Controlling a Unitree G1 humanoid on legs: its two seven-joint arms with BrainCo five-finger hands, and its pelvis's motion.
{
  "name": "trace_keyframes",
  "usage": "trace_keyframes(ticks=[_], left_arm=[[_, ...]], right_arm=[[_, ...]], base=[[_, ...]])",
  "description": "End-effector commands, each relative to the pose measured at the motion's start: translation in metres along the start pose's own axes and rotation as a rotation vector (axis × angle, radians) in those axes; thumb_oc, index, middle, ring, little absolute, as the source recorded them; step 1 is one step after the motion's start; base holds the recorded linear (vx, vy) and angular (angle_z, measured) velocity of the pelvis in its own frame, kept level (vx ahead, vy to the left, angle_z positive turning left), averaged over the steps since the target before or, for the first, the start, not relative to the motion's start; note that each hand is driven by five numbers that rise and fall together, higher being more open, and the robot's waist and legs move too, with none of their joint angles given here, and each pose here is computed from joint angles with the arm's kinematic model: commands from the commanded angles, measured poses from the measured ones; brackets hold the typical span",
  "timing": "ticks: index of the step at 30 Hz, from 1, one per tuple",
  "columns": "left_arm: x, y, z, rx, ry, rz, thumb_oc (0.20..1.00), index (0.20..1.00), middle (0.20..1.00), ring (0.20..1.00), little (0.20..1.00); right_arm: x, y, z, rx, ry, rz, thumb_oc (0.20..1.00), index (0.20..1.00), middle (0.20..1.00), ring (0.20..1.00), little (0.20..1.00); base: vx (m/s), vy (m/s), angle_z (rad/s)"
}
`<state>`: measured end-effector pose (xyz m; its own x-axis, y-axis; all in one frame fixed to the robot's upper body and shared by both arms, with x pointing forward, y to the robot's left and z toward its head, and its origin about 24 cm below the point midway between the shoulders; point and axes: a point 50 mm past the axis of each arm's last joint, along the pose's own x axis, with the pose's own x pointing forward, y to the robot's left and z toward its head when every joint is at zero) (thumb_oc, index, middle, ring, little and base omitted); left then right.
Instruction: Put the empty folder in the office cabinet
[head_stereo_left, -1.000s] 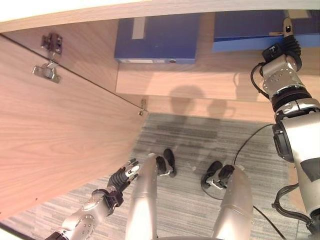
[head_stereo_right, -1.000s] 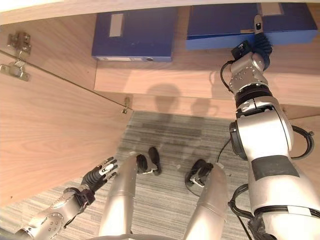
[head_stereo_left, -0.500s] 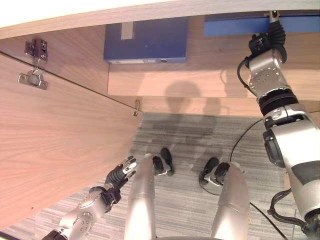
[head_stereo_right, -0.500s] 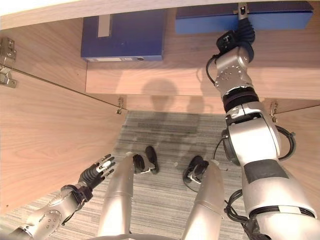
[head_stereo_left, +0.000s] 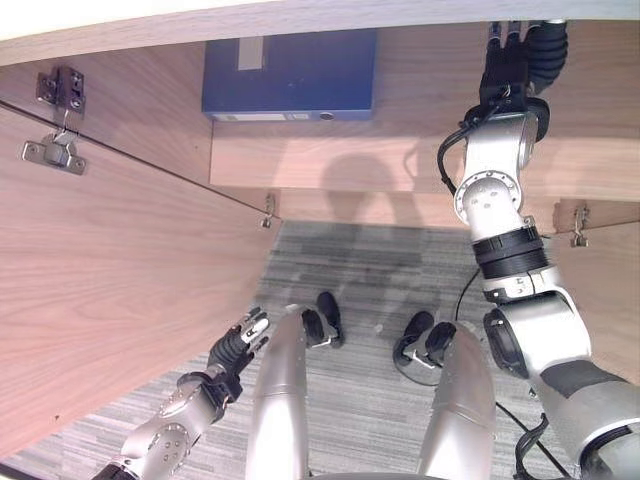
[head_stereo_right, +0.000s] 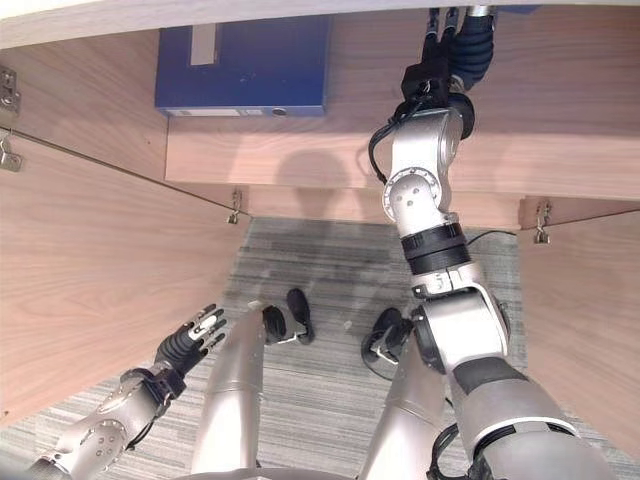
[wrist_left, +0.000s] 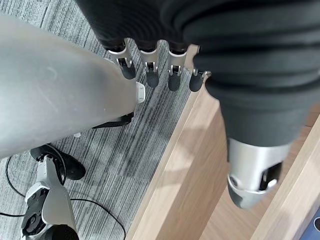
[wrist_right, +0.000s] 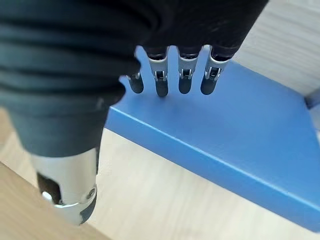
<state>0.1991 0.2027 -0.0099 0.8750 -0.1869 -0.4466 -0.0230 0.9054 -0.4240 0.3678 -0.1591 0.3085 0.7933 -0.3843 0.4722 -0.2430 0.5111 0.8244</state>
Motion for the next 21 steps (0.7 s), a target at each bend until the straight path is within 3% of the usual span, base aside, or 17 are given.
trace_keyframes(ticks=[1, 10, 21], left_arm=[[-0.008, 0.0, -0.003, -0.021, -0.026, 0.015, 1.0, 1.0, 1.0, 1.0, 1.0], [-0.012, 0.004, 0.0, 0.026, 0.0, 0.029, 1.0, 1.0, 1.0, 1.0, 1.0], [-0.013, 0.002, 0.004, 0.045, -0.007, 0.039, 1.0, 1.0, 1.0, 1.0, 1.0]], right_arm=[[0.001, 0.037, 0.012, -0.031, -0.061, 0.133, 1.0, 1.0, 1.0, 1.0, 1.0], [0.0, 0.024, 0.006, -0.21, 0.018, 0.142, 1.0, 1.0, 1.0, 1.0, 1.0], [-0.01, 0.003, -0.016, -0.264, 0.121, 0.084, 1.0, 1.0, 1.0, 1.0, 1.0]], base=[[0.0, 0.0, 0.0], [0.0, 0.0, 0.0], [0.0, 0.0, 0.0]])
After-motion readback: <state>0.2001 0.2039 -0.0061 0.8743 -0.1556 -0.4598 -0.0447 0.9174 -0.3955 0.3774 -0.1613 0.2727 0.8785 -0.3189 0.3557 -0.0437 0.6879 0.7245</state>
